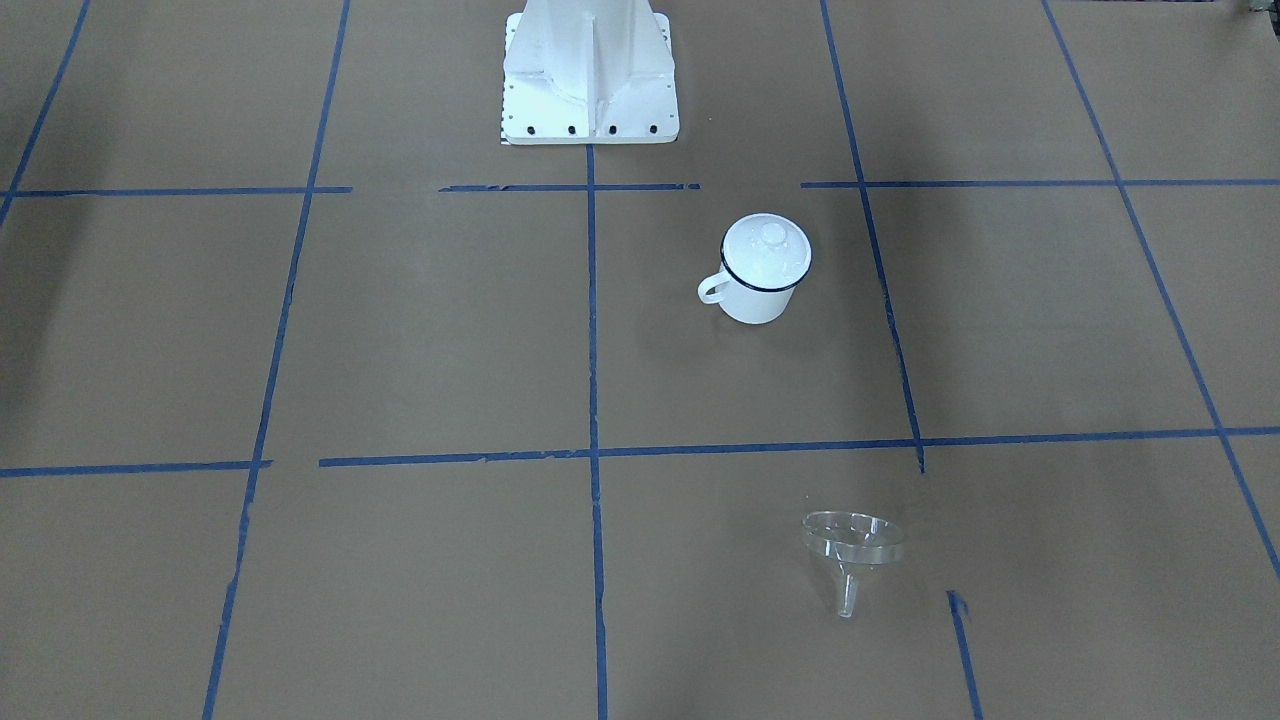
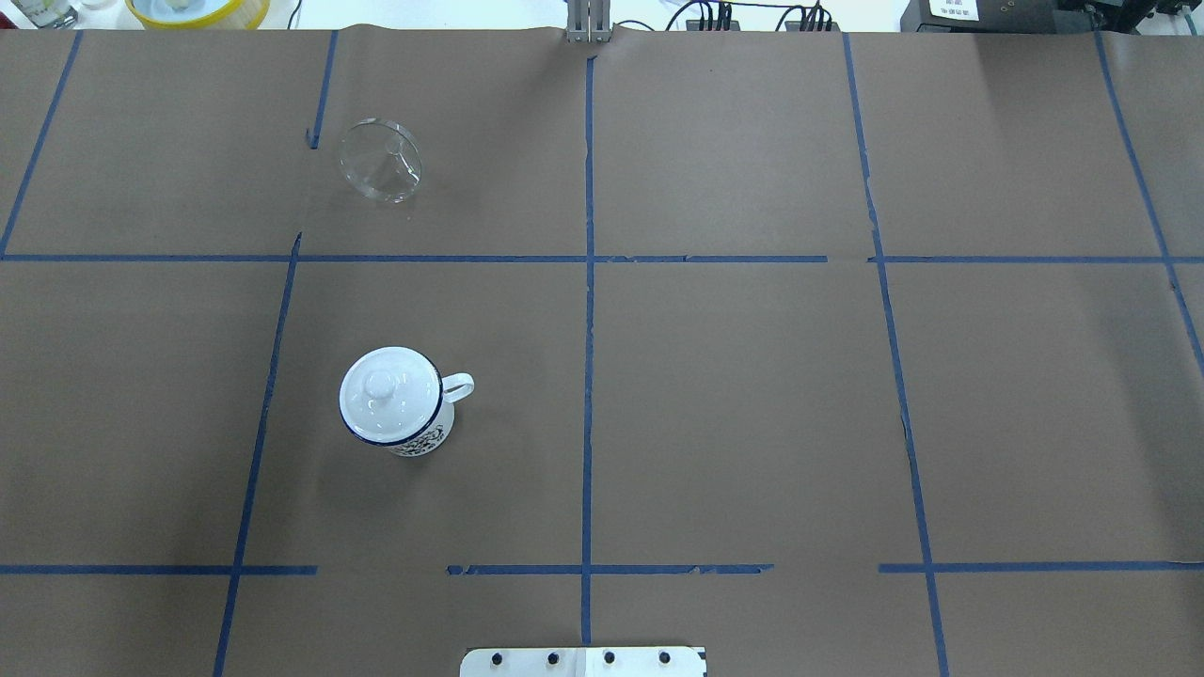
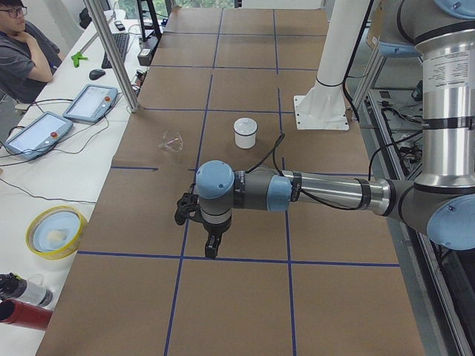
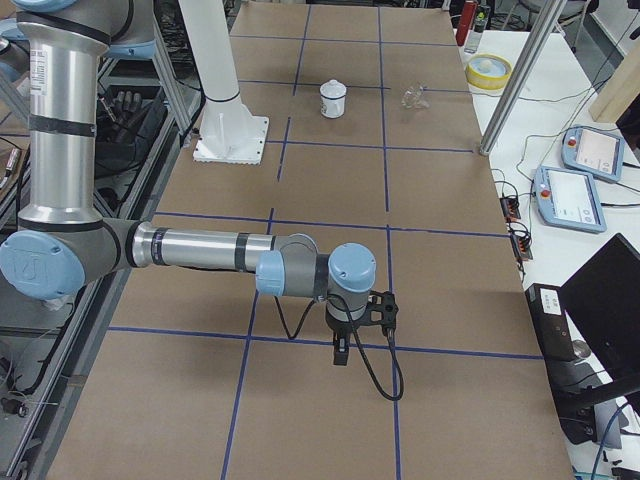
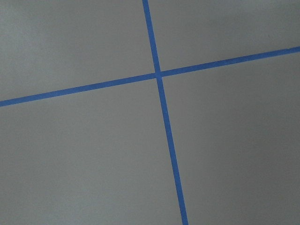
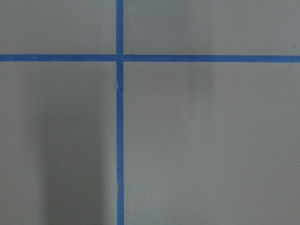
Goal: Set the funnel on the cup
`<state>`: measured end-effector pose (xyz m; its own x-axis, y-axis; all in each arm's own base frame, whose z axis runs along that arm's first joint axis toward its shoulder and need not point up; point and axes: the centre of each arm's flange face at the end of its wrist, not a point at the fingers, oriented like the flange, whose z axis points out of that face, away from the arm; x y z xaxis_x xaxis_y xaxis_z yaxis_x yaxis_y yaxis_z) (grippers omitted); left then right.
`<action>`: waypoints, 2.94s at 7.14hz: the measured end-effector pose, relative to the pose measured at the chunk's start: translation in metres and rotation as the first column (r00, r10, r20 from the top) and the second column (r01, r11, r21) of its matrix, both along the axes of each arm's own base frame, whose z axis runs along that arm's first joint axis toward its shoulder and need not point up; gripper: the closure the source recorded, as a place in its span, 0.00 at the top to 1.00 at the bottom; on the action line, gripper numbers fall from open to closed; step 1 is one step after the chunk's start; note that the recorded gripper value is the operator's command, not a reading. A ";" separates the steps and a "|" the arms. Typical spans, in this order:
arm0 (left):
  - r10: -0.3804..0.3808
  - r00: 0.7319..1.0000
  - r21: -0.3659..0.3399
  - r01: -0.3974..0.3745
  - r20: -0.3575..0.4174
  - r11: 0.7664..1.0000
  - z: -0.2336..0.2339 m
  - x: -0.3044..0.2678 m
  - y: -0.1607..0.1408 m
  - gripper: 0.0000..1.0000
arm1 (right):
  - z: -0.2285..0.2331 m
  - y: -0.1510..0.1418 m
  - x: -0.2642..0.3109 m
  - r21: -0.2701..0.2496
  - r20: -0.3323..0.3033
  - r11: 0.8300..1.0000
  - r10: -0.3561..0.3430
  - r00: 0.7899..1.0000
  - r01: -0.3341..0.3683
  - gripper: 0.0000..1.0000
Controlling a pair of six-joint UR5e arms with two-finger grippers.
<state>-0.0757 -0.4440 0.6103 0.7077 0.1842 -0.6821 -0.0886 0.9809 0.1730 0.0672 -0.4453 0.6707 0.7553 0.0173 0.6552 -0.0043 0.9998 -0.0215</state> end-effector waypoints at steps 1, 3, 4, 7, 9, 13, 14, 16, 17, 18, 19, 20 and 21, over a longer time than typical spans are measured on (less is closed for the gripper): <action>0.000 1.000 0.004 0.000 0.000 1.000 -0.002 0.000 -0.001 1.00 | 0.000 0.000 0.000 0.000 0.000 1.000 0.000 1.000 0.000 1.00; 0.002 1.000 0.022 -0.002 0.000 1.000 -0.011 0.001 -0.002 1.00 | -0.001 0.000 0.000 0.001 0.000 1.000 0.000 1.000 0.000 1.00; 0.005 1.000 0.037 -0.005 -0.001 0.999 -0.018 0.002 -0.003 1.00 | -0.001 0.000 0.000 0.001 0.000 1.000 0.000 1.000 0.000 1.00; 0.069 0.995 0.181 -0.056 -0.065 0.982 -0.105 0.042 -0.048 1.00 | 0.000 0.000 0.000 0.000 0.000 1.000 0.000 1.000 0.000 1.00; 0.050 0.987 0.136 -0.030 -0.152 0.990 -0.188 0.118 -0.074 1.00 | 0.000 0.000 0.000 0.000 0.000 1.000 0.000 1.000 0.000 1.00; 0.010 0.935 -0.001 -0.011 -0.354 1.000 -0.343 0.269 -0.080 1.00 | 0.000 0.000 0.000 0.001 0.000 1.000 0.000 1.000 0.000 1.00; -0.127 0.934 -0.102 0.098 -0.333 0.990 -0.362 0.295 -0.081 1.00 | -0.001 0.000 0.000 0.001 0.000 1.000 0.000 1.000 0.000 1.00; -0.418 0.868 -0.348 0.317 -0.268 0.882 -0.380 0.325 -0.076 1.00 | 0.000 0.000 0.000 0.001 0.000 1.000 0.000 1.000 0.000 1.00; -0.448 0.853 -0.380 0.333 -0.267 0.863 -0.385 0.331 -0.071 1.00 | -0.001 0.000 0.000 0.001 0.000 1.000 0.000 1.000 0.000 1.00; -0.444 0.849 -0.384 0.324 -0.285 0.865 -0.391 0.338 -0.065 1.00 | -0.001 0.000 0.000 0.001 0.000 1.000 0.000 1.000 0.000 1.00; -0.432 0.849 -0.367 0.315 -0.303 0.875 -0.397 0.351 -0.057 1.00 | -0.001 0.000 0.000 0.001 0.000 1.000 0.000 1.000 0.000 1.00; -0.423 0.852 -0.334 0.319 -0.310 0.887 -0.405 0.373 -0.050 1.00 | 0.000 0.000 0.000 0.001 0.000 1.000 0.000 1.000 0.000 1.00; -0.409 0.852 -0.281 0.326 -0.326 0.903 -0.419 0.397 -0.043 1.00 | 0.000 0.000 0.000 0.001 0.000 1.000 0.000 1.000 0.000 1.00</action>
<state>0.3216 -0.4869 0.1908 0.3838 -0.2145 -0.8982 0.3151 0.9447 -0.0909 0.0671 -0.4454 0.6703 0.7553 0.0168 0.6552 -0.0043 0.9998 -0.0207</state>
